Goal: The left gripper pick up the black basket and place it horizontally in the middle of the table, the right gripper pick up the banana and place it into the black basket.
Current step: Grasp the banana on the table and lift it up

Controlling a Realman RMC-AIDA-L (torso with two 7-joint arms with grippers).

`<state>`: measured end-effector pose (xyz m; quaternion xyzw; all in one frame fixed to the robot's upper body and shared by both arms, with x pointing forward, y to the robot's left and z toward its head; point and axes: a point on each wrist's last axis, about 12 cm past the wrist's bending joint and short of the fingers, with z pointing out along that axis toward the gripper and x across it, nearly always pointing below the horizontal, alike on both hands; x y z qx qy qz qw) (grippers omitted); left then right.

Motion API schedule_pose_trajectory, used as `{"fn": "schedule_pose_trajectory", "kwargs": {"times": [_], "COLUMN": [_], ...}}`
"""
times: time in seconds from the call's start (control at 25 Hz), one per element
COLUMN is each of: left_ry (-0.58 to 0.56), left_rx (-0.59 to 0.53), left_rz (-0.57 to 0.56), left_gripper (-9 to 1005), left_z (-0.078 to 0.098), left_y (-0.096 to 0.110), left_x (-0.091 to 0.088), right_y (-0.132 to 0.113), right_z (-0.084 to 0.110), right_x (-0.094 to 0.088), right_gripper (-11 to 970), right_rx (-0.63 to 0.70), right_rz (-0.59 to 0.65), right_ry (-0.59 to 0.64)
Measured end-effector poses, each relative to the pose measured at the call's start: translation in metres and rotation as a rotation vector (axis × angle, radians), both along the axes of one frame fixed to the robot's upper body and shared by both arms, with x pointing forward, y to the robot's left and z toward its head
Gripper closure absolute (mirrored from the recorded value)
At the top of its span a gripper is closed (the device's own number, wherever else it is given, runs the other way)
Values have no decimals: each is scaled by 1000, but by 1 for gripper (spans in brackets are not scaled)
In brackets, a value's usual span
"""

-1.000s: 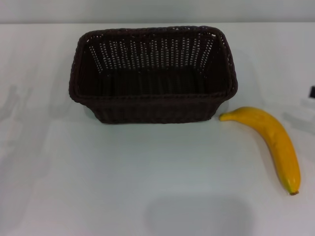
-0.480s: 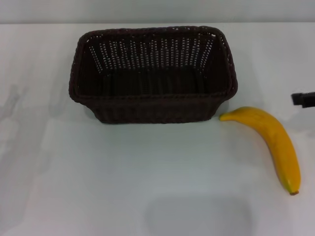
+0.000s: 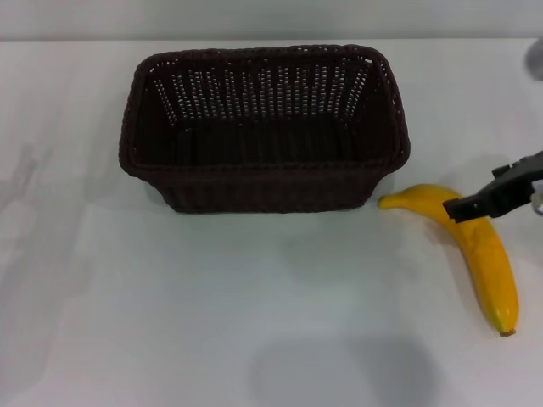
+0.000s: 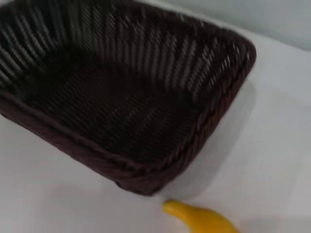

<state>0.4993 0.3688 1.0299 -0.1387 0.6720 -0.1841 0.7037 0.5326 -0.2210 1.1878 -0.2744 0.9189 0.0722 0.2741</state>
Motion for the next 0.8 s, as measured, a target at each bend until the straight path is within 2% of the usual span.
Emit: {"fn": "schedule_pose_trajectory", "kwargs": {"times": [0.12, 0.28, 0.48, 0.8], "left_ry": [-5, -4, -3, -1], "left_rx": [1, 0, 1, 3], "left_rz": [-3, -2, -1, 1], "left_gripper": [133, 133, 133, 133], "left_z": [1, 1, 1, 1], "left_y": [0, 0, 0, 1], "left_x": [1, 1, 1, 1], "right_y": [9, 13, 10, 6], "right_z": [-9, -17, -33, -45], "right_x": [0, 1, 3, 6], "right_gripper": [171, 181, 194, 215], "right_rx": [-52, -50, -56, -60], "right_rz": [-23, -32, -54, -79], "right_ry": [-7, 3, 42, 62]}}
